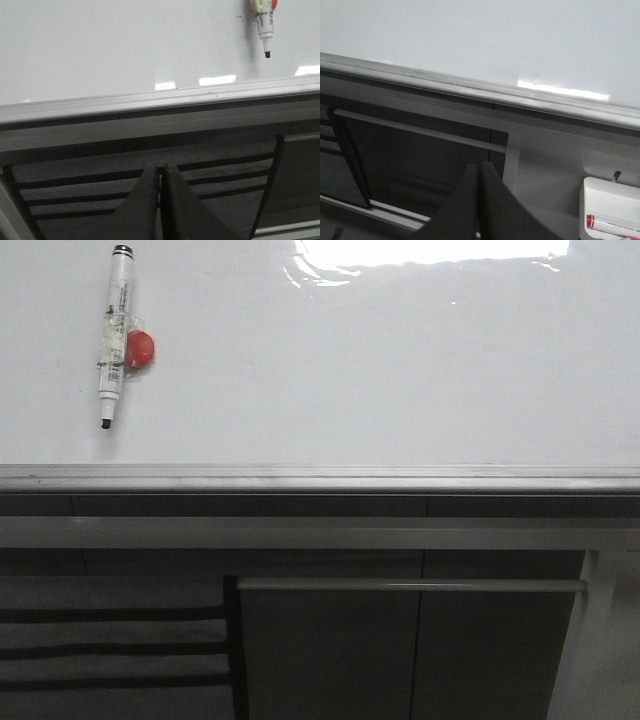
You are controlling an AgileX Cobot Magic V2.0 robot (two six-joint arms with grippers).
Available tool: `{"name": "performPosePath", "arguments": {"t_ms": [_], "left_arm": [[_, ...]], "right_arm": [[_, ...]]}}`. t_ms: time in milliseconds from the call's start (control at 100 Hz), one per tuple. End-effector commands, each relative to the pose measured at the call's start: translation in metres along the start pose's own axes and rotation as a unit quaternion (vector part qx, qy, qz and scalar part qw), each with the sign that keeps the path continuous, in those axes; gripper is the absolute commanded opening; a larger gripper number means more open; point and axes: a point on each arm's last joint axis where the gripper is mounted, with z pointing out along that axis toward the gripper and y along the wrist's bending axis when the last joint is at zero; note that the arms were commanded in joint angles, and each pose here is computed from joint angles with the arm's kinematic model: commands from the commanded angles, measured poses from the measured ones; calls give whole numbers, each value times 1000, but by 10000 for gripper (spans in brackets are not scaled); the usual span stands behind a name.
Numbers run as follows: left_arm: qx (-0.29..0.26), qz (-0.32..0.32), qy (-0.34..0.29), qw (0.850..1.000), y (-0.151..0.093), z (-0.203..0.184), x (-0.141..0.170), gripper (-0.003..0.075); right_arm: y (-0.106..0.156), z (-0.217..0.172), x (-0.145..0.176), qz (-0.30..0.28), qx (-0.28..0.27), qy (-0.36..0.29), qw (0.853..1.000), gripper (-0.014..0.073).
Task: Write number 0 on whiteboard
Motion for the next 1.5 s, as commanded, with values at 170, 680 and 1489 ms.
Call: {"name": "performPosePath", "arguments": {"t_ms": [170, 680, 1489], "left_arm": [[-7, -13, -19, 1000, 1, 2, 6, -20], [-12, 4, -20, 1000, 2, 2, 6, -20], [104, -451, -115, 879, -8, -6, -25, -20]], "right_arm": [[0, 0, 1, -13, 0, -13, 1000, -69], [0, 0, 1, -13, 0, -13, 1000, -69], [0, -25, -67, 209, -73, -298, 929, -68]]}}
